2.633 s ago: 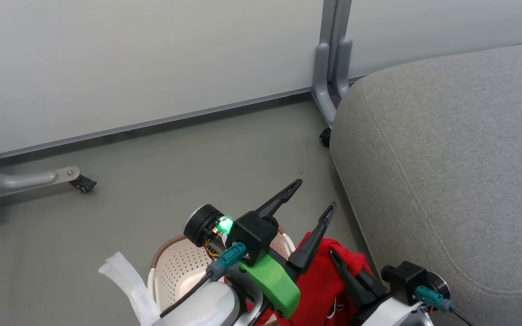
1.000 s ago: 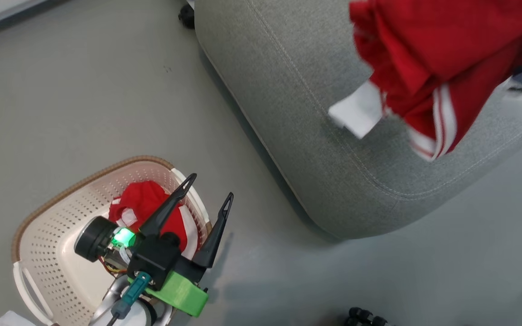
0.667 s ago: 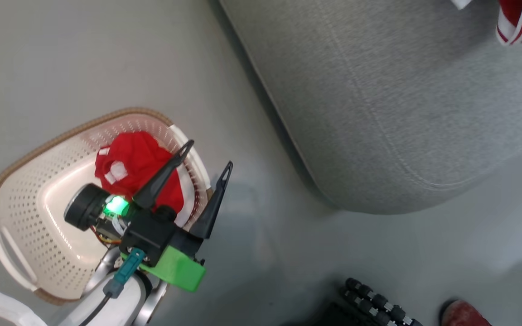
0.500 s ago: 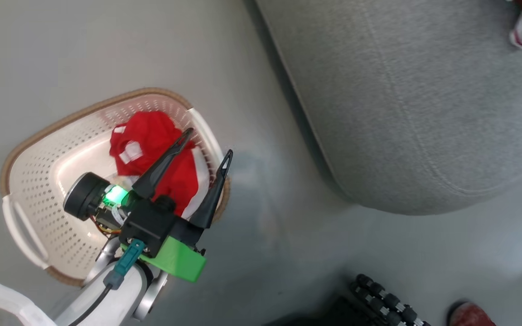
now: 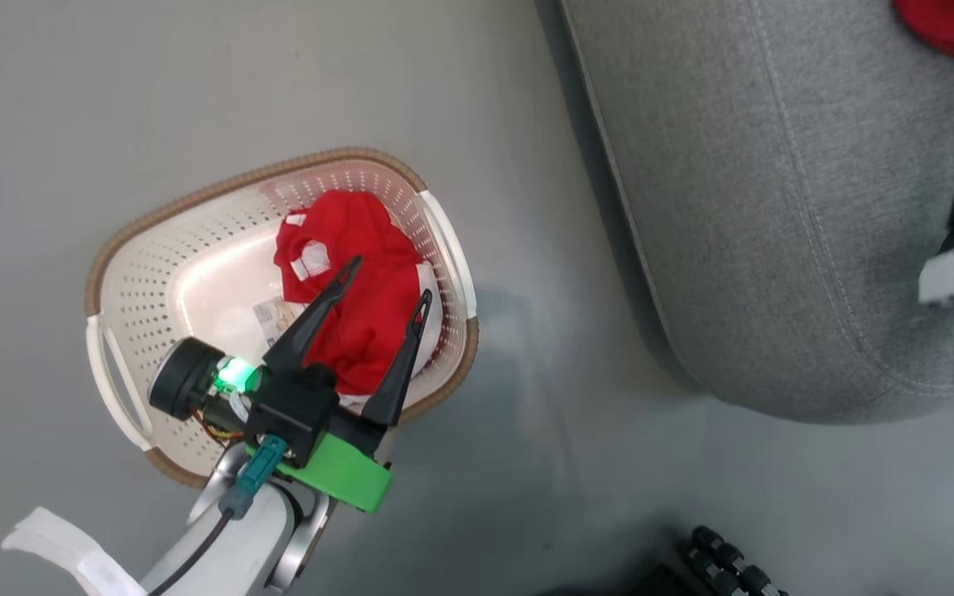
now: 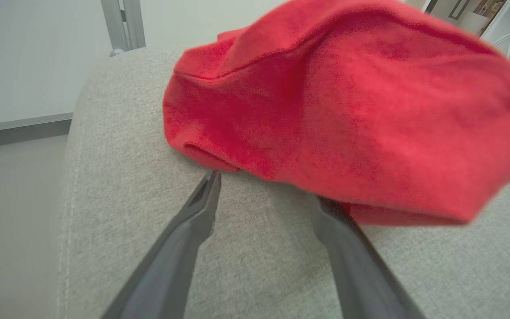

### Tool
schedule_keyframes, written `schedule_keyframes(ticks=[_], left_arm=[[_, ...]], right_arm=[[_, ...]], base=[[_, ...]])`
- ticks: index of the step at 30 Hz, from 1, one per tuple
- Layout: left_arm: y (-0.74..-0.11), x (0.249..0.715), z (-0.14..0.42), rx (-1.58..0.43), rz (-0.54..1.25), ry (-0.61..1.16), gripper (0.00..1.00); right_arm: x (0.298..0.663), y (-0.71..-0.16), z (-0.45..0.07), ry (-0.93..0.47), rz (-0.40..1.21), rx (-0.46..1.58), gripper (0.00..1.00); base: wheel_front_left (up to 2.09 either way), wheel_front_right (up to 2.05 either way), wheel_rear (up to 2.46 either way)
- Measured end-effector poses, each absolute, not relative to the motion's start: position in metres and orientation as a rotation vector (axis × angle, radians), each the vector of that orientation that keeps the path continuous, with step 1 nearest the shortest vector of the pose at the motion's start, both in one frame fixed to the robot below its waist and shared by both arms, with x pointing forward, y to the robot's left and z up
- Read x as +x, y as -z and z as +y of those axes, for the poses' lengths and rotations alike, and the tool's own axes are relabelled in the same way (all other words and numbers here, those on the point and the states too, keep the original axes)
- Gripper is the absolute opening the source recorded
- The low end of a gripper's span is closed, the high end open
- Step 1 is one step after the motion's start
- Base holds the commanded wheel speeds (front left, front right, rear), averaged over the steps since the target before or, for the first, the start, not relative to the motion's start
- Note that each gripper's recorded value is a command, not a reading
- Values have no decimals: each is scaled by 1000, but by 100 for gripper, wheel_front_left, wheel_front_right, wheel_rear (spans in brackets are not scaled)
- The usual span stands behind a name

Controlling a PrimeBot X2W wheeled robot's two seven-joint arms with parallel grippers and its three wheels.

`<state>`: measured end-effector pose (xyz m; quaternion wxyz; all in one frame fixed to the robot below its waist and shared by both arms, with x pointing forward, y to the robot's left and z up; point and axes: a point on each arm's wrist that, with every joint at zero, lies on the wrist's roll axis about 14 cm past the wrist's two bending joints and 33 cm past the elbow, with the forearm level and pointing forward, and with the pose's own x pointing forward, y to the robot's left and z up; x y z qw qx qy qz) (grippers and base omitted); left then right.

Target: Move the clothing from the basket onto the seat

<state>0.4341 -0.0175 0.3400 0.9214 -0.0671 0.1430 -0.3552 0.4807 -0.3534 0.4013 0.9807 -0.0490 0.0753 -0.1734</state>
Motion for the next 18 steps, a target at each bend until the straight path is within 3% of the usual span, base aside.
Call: schedule_keyframes(ticks=[8,18], left_arm=[[-369,424,-7,-164,279,606,100],[-413,396,35,-179,217,383,100]], right_arm=[[429,-414,-299,224,164,-84,100],[394,-441,-208,1,108,30,100]], base=[[0,0,0],[0,0,0]])
